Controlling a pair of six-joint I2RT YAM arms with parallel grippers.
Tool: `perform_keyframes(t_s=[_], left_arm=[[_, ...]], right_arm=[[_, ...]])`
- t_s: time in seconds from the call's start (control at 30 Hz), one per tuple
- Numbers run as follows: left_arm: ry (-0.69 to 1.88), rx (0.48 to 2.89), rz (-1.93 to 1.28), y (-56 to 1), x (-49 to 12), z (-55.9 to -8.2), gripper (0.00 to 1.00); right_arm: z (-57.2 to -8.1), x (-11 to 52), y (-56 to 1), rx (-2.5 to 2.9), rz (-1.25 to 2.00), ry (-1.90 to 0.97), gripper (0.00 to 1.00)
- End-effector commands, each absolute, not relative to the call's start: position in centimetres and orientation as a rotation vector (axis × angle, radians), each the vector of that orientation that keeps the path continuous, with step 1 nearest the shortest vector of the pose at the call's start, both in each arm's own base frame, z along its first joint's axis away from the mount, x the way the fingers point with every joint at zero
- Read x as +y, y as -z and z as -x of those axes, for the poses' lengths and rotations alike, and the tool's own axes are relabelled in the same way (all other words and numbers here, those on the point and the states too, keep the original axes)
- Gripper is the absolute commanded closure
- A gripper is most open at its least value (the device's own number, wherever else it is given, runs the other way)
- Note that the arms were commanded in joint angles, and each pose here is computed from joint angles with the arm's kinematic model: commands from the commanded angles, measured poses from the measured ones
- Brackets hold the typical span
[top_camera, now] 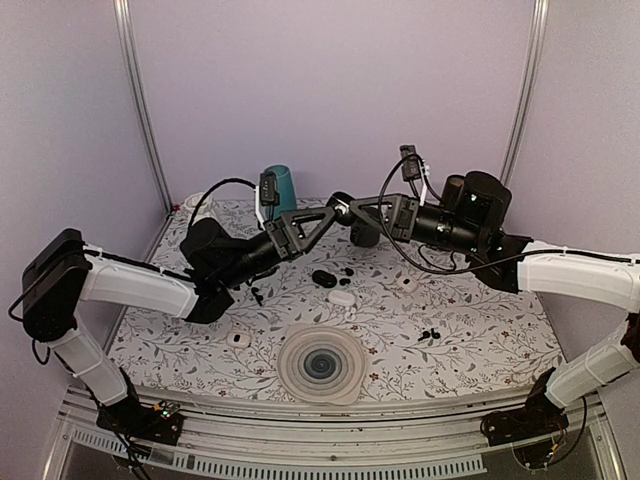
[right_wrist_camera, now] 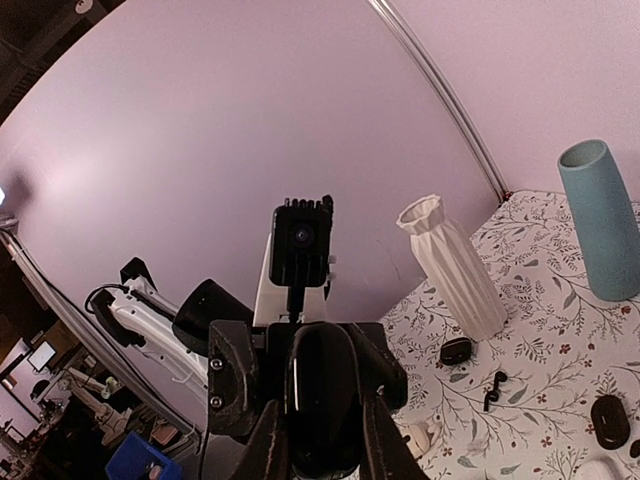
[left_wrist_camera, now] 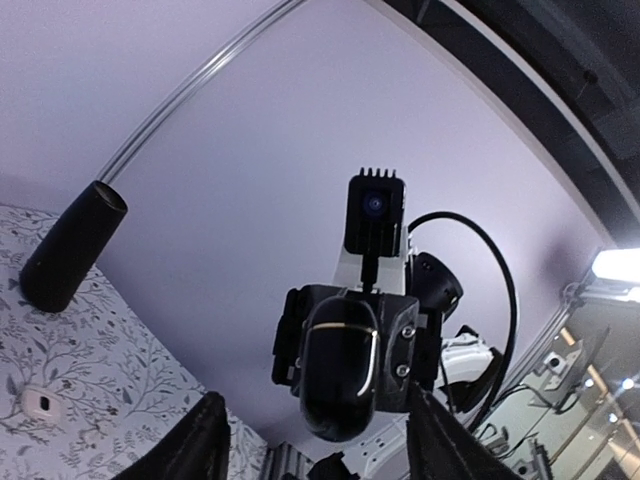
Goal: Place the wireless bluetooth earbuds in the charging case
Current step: Pass from the left arm to the right, then pass from the right arm to the left
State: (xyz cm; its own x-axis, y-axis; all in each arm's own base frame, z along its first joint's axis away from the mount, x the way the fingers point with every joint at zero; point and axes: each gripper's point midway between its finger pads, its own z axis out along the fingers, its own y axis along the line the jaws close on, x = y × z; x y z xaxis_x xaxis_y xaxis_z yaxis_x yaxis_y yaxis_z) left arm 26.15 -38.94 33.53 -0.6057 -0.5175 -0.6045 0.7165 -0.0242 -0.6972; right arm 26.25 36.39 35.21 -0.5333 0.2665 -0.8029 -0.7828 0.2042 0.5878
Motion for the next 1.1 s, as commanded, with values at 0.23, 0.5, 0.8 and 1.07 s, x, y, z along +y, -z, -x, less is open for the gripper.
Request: perform_keyframes(t_s=[0.23, 0.5, 0.8, 1.07], left_arm=[[1.403, 1.537, -0.719, -29.6, -37.7, -23.7, 0.09], [1.243, 1.522, -0.837, -29.8, -36.7, -23.6, 0.15], [1.416, 1.480, -0.936, -31.0, -39.0, -23.3, 0.48], [1.492, 1.421, -0.968, -32.2, -39.6, -22.5, 0.56]], right_arm=[[-25.1, 36.0, -36.4, 1.592, 0.727, -1.412, 0.96], [-23.6, 35.4, -36.9, 1.565, 0.829, -1.370, 0.96], [-23.0, 35.6, -36.4, 1.552, 0.885, -1.370, 0.91], [-23.3, 35.9, -35.7, 1.560, 0.894, -1.370, 0.91]])
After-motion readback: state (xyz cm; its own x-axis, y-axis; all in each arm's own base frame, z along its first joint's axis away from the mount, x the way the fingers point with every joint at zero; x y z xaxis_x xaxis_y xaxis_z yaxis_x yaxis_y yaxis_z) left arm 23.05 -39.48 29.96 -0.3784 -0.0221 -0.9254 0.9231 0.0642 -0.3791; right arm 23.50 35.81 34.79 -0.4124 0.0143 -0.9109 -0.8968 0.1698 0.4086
